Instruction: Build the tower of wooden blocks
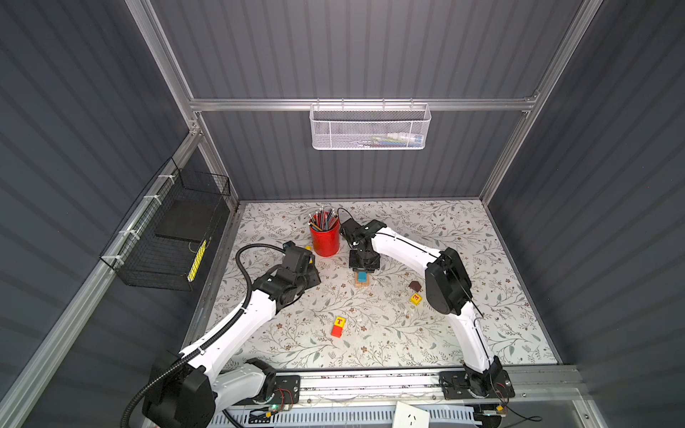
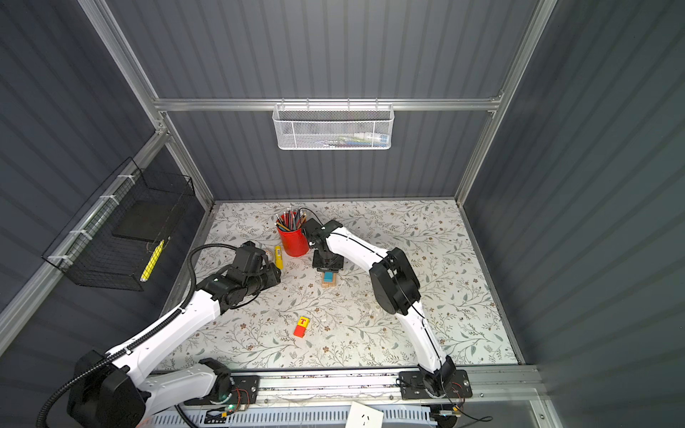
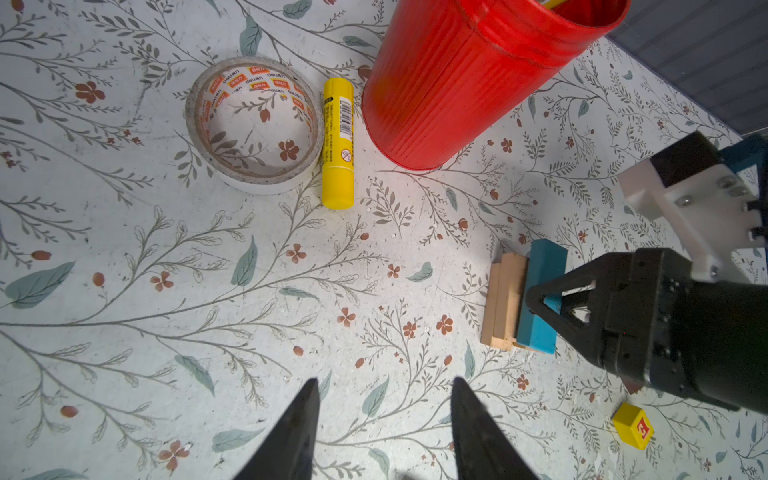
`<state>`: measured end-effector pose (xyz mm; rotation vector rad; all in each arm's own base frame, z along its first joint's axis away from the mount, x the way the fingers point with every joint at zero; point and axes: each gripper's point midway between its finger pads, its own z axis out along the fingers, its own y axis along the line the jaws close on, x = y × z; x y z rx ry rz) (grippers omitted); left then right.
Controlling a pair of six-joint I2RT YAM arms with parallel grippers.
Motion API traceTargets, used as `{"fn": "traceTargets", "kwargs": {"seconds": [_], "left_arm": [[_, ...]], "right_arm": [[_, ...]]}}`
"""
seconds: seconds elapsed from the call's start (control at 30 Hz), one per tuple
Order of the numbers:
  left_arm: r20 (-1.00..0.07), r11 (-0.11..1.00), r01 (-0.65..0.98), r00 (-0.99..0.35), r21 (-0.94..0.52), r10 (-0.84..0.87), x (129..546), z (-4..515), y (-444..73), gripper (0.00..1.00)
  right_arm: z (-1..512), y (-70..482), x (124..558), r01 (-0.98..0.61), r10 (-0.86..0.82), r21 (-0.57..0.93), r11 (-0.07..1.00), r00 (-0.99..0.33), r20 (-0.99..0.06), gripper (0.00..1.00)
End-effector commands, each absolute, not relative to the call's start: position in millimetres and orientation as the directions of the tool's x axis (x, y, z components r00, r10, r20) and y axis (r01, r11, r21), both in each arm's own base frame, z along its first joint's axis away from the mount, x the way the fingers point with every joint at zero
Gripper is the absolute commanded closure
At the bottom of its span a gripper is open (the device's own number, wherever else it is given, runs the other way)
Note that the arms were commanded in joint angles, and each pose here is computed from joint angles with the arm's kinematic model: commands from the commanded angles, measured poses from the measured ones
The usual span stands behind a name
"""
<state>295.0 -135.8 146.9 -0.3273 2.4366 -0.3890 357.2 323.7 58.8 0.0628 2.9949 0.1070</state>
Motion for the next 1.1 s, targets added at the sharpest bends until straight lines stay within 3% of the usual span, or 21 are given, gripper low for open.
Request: {"fn": "traceTargets", "kwargs": {"seconds": [0.0,1.07], "left_arm": [[-0.546,0.918,-0.147,-0.766,-0.368,-0.341,295,143,-136,0.49],[-0.537,0.917,-0.151,-0.771,-0.370,-0.344,295,141,-136,0.48]], "right_arm": [[49,320,358,0.026,0.030,0.040,0.999,-0.992,-0.125,0.68],[56,316,355,0.026,0.030,0.033,0.999,-0.991,-0.127,0.67]]}}
